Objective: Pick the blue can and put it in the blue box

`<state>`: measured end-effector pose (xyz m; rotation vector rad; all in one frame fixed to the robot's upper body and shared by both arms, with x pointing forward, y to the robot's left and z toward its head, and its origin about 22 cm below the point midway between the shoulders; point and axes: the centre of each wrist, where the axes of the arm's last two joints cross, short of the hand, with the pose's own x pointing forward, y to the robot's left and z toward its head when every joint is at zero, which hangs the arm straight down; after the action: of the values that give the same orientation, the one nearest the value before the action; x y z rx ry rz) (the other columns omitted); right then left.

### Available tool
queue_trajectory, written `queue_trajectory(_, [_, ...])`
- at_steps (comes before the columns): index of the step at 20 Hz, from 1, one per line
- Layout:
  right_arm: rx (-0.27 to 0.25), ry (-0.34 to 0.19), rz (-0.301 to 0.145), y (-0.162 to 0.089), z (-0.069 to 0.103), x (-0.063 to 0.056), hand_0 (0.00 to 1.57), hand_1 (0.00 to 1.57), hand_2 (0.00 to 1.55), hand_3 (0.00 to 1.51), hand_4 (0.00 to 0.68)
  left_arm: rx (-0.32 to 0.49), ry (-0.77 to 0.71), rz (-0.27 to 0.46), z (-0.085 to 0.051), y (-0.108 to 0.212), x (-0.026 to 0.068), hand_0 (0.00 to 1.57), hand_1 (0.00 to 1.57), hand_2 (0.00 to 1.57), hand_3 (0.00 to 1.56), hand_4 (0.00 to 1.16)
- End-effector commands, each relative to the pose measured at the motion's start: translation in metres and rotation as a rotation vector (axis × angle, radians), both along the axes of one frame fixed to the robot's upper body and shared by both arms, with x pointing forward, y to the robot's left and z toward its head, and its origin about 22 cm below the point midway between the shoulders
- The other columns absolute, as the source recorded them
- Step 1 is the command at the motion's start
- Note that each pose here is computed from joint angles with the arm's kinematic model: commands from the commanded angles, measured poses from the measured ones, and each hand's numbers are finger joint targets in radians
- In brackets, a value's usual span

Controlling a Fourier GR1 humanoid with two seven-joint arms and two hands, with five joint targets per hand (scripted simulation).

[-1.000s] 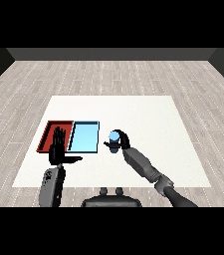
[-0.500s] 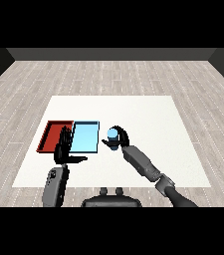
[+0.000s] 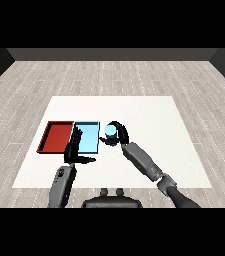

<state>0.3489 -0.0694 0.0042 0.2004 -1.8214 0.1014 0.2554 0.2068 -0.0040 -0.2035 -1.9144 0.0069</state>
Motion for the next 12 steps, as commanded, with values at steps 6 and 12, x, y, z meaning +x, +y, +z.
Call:
queue_trajectory(6, [0.005, -0.063, 0.004, -0.08, 0.014, -0.006, 1.44, 1.44, 1.44, 1.42, 0.665, 0.031, 0.057, -0.063, -0.002, -0.031, 0.0137, 0.0, 0.0, 0.0, 0.0, 0.0])
queue_trajectory(12, [0.007, -0.076, 0.03, -0.061, 0.039, -0.02, 1.42, 1.42, 1.43, 1.4, 0.652, 0.012, 0.058, -0.097, -0.021, -0.04, 0.0093, 0.0, 0.0, 0.0, 0.0, 0.0])
